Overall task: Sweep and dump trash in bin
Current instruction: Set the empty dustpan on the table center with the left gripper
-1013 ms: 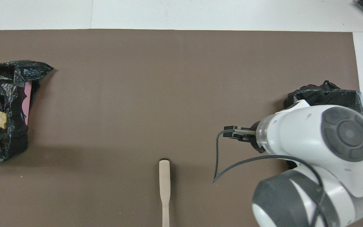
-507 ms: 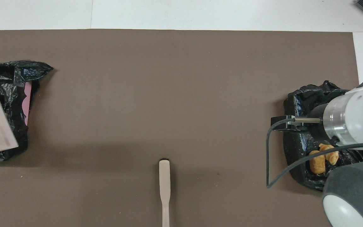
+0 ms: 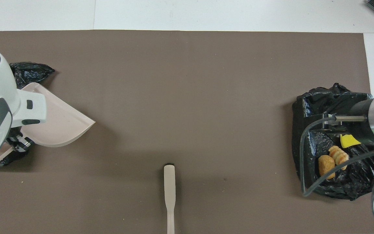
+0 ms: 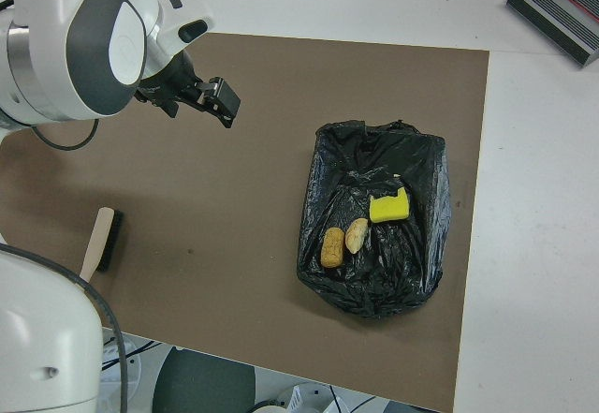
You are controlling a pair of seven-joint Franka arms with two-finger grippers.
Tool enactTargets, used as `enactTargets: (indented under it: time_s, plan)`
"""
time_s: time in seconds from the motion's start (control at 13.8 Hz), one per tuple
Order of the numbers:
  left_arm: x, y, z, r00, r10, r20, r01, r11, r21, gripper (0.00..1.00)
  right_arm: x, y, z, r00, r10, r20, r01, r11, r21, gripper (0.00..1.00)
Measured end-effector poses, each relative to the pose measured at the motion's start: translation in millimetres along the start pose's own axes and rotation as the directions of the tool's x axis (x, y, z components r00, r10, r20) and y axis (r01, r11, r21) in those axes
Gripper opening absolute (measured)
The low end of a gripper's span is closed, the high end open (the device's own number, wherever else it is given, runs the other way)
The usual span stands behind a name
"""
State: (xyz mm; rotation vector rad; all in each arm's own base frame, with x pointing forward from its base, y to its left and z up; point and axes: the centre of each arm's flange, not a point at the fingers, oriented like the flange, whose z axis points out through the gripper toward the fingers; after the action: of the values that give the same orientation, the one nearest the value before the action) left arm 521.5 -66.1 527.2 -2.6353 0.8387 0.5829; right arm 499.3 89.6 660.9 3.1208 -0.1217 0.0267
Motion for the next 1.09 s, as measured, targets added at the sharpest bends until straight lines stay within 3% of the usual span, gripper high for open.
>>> enactTargets:
  time_s: [0.43,0.8,1.09]
  plan:
    - [28,52,-25,0.960,-0.236,-0.148,0.206,0.959,-0.194,0.32,12,18,2,0.999,-0.018,0.042,0.019,1.000,-0.016,1.00]
    - [79,125,-31,0.919,-0.337,-0.203,0.278,0.922,-0.270,0.32,18,29,0,0.999,-0.003,0.038,0.004,1.000,-0.009,1.00]
    - [145,194,-10,0.894,-0.387,-0.227,0.316,0.902,-0.295,0.32,18,31,1,0.999,0.002,0.039,-0.001,1.000,-0.009,1.00]
